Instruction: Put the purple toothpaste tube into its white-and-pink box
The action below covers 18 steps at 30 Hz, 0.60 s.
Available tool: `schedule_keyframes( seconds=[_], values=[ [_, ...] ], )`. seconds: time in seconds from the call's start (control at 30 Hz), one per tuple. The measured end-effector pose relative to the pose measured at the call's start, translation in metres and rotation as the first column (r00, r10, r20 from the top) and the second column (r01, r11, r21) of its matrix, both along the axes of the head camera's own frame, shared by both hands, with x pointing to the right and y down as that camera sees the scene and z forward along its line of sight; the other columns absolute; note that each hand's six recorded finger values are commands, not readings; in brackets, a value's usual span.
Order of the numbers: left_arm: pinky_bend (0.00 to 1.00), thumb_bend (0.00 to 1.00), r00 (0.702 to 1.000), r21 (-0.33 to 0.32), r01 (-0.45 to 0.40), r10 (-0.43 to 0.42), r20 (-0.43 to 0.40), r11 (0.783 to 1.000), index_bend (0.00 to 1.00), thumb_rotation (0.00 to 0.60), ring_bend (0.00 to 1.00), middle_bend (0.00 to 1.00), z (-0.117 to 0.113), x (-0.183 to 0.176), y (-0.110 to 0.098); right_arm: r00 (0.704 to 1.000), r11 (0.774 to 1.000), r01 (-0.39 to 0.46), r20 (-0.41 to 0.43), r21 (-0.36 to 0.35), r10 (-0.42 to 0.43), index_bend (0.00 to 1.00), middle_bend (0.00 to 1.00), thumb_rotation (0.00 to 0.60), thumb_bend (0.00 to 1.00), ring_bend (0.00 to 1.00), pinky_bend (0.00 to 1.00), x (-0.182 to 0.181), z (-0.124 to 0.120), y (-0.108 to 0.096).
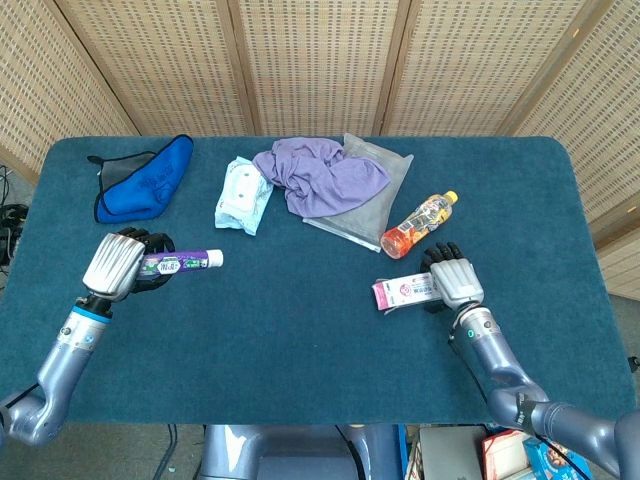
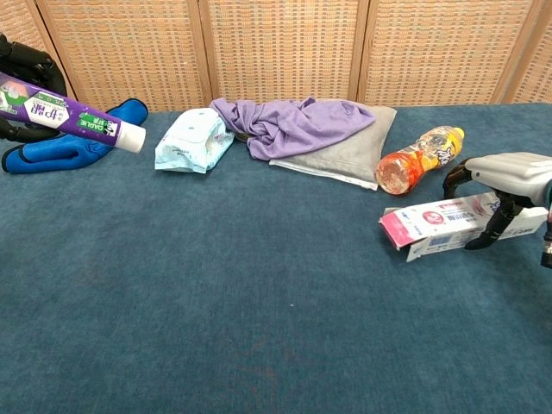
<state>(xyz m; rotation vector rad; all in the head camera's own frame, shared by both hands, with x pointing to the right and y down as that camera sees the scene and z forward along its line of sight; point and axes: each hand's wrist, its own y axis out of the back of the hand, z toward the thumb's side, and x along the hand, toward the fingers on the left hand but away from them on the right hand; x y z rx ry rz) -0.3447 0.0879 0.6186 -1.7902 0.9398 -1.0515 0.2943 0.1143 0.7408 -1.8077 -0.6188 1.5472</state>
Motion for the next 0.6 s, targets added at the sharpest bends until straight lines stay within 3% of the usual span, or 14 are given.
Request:
schedule_keyframes(
  seconds=[0.23,0.6],
  values=[
    [0.49,0.29,1.000,0.004,-0.001,0.001,-0.001,1.000,0.79,0.600,0.52,0.62,-0.001,0.000,0.000,1.000,1.000,-0.005,0.020,0.026,0.004,0.60,0.50,0.600,0.14,0.37,0.39,-0.002,0.000,0.001],
    [0.49,0.29,1.000,0.013,-0.008,0.008,-0.021,1.000,0.79,0.600,0.52,0.62,-0.006,0.003,0.000,0.995,0.998,-0.018,0.099,0.067,0.011,0.62,0.51,0.600,0.14,0.38,0.41,-0.017,-0.013,0.000]
  ],
)
